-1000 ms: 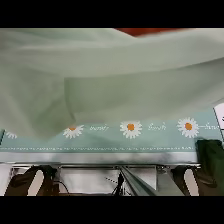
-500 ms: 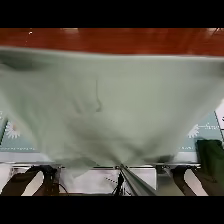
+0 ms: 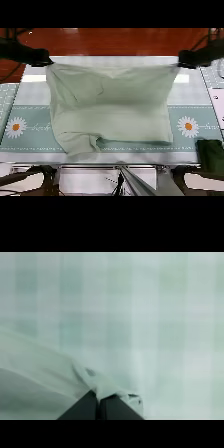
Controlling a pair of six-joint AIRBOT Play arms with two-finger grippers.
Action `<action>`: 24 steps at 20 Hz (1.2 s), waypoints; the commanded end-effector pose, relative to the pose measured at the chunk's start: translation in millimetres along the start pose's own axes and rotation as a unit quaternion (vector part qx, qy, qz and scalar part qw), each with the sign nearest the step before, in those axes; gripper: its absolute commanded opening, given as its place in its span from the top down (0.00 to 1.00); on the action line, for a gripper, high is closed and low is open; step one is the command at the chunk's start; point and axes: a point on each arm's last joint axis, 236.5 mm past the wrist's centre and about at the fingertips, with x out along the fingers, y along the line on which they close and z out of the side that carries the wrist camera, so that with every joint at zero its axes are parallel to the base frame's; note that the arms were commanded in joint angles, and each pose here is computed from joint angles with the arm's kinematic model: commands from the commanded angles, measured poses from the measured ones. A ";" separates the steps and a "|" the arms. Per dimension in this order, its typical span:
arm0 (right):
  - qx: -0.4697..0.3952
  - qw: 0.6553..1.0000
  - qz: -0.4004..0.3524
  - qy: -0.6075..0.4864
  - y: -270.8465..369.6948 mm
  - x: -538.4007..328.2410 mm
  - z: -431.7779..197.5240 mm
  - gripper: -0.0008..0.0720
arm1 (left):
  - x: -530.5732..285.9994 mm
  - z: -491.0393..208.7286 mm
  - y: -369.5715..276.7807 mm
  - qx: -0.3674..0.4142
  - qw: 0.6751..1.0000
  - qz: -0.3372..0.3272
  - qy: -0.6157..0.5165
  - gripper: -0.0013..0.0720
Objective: Fold the shirts.
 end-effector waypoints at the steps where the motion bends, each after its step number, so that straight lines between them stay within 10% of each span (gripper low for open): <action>1: 0.054 0.996 -0.001 -0.078 6.7 51.7 41.3 0.97 | 58.4 18.4 31.2 -0.014 0.999 0.021 -0.032 0.96; 24: -0.001 0.962 -0.029 0.271 -18.4 56.9 -116.8 0.97 | 59.0 -131.6 51.4 -0.073 0.950 -0.050 0.299 0.96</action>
